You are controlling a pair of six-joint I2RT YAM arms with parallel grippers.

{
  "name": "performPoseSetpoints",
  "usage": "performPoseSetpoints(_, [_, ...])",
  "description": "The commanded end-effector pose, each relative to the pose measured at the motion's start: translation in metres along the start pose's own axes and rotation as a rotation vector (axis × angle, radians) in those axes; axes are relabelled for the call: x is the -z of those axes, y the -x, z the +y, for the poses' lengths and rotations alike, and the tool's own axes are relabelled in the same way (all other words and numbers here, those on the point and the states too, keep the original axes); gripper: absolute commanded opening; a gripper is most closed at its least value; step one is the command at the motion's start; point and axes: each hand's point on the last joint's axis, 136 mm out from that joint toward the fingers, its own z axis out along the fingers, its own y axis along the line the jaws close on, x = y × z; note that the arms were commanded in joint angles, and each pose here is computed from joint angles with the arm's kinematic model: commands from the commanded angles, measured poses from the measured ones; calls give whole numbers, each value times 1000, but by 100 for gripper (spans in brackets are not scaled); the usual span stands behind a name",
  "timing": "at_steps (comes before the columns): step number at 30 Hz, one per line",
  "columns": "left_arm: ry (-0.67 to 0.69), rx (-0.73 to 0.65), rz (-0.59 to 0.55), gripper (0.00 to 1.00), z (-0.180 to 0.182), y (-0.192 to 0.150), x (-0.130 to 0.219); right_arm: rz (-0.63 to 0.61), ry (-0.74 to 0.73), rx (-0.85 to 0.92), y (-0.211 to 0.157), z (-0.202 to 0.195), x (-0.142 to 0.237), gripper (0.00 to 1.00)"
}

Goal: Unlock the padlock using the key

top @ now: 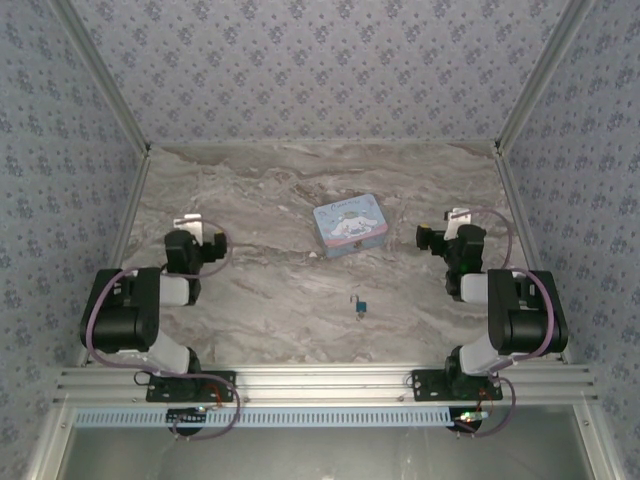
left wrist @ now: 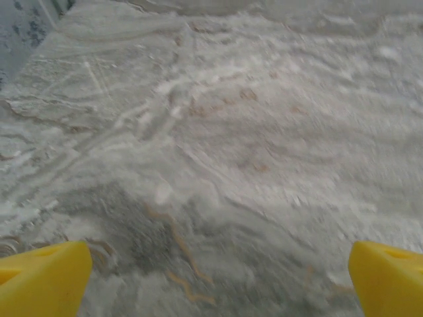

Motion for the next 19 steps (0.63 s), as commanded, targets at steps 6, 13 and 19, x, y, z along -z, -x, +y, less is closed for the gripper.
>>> performPoseSetpoints(6, [-34, 47, -27, 100, -3, 16, -3, 13, -15, 18, -2, -1, -1, 100])
performPoseSetpoints(13, [-33, 43, -28, 99, -3, 16, -3, 13, -15, 15, -2, -2, -1, 100])
performPoseSetpoints(19, [-32, 42, -27, 99, -4, 16, -3, 14, -13, 15, -2, -2, -1, 100])
